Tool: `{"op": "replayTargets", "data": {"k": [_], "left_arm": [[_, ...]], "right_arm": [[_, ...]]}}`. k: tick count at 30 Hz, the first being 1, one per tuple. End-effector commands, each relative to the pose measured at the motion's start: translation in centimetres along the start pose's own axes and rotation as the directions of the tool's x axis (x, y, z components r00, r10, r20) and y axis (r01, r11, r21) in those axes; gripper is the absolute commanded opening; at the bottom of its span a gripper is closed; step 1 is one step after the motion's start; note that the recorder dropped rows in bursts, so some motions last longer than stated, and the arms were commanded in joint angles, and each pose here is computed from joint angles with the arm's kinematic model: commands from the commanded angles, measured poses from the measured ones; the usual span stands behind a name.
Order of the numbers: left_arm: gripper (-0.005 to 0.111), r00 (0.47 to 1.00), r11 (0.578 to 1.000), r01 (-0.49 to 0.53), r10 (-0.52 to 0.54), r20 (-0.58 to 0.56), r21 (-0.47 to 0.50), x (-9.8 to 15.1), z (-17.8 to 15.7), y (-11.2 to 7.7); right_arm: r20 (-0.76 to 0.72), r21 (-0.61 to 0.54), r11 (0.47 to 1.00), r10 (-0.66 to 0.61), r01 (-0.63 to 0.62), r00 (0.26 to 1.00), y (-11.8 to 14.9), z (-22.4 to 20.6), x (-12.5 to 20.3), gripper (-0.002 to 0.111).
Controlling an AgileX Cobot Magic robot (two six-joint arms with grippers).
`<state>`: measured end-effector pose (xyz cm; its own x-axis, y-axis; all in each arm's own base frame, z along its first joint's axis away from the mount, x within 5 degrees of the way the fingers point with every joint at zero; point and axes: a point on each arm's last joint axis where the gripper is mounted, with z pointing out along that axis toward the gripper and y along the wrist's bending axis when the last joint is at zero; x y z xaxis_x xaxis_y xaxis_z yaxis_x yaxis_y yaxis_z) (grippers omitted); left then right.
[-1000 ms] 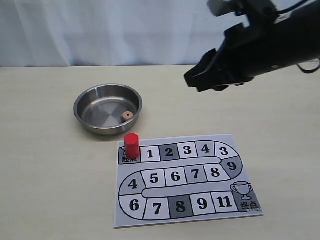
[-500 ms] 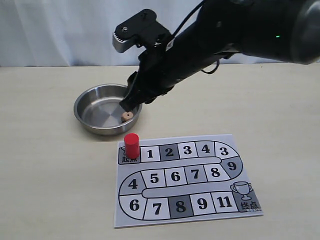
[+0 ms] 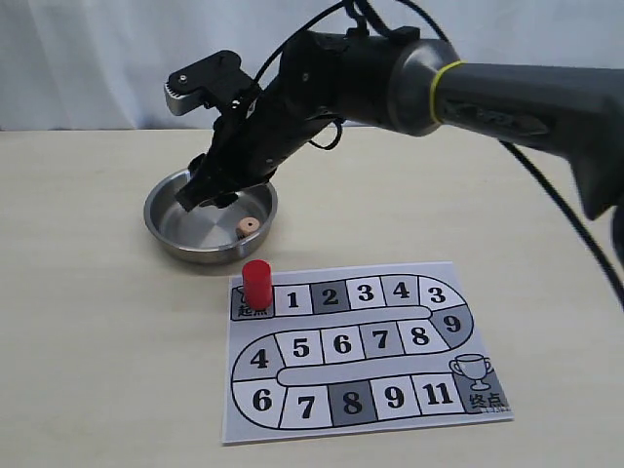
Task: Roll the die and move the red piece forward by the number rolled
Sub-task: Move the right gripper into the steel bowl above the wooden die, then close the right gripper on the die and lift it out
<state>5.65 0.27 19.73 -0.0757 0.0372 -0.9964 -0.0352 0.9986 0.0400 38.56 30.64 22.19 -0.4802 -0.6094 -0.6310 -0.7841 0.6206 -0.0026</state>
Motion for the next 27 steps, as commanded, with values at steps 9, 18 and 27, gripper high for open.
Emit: {"op": "replayTargets", "data": {"k": [9,18,27], "left_arm": [[0.0,1.0,1.0,0.0,0.0,0.018,0.0,-0.3,0.0,0.0],[0.0,1.0,1.0,0.0,0.0,0.018,0.0,-0.3,0.0,0.0],[0.0,1.0,1.0,0.0,0.0,0.02,0.001,-0.3,0.0,0.0]], "right_arm": [[-0.062,0.102,0.993,-0.048,0.055,0.997,-1.9,6.3,1.1,0.057],[-0.113,0.148,0.987,-0.038,0.054,0.993,-2.6,8.2,2.6,0.057],[-0.113,0.159,0.986,0.073,-0.055,0.991,-2.7,8.9,3.2,0.057]]}}
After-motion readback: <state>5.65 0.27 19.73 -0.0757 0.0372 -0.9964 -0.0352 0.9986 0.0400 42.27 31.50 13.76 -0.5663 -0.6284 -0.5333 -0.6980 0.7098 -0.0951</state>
